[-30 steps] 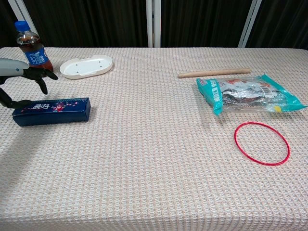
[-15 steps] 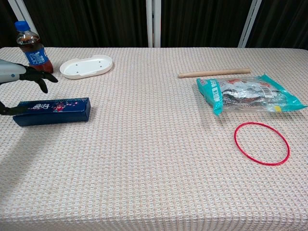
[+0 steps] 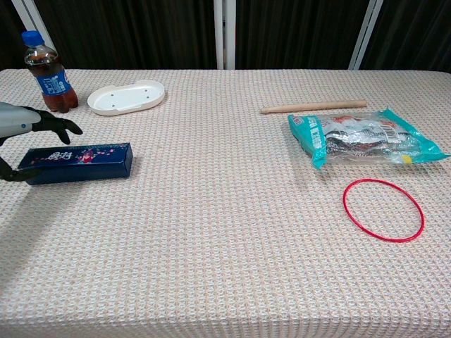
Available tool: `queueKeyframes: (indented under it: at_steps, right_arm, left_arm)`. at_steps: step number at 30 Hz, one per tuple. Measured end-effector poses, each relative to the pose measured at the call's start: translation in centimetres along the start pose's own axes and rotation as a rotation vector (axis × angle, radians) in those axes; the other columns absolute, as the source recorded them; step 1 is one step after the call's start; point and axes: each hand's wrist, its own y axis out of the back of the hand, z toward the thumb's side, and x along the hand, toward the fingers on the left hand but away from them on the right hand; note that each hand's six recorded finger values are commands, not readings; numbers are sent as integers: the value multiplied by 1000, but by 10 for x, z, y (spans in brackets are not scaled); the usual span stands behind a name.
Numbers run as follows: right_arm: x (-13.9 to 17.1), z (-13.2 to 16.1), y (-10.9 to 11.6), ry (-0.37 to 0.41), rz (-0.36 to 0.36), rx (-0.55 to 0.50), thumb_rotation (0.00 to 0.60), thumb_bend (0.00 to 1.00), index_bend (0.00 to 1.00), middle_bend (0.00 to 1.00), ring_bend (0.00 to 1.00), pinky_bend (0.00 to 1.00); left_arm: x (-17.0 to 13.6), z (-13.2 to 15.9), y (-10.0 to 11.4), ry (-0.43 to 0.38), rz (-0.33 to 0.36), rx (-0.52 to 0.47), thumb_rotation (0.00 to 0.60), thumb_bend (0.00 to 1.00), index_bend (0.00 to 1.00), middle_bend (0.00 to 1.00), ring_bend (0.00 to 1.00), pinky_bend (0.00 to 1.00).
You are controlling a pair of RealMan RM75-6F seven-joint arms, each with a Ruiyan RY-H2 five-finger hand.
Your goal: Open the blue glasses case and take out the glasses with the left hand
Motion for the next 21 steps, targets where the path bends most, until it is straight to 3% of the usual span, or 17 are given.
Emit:
queueKeyframes:
  at_steps: [21]
  right_arm:
    - [-1,-3,-5,-9,21,4,600,296,0,0,0,0]
  left_arm:
    - [6,-1,-2,21,-22,-22,600,404,157,186,0,96]
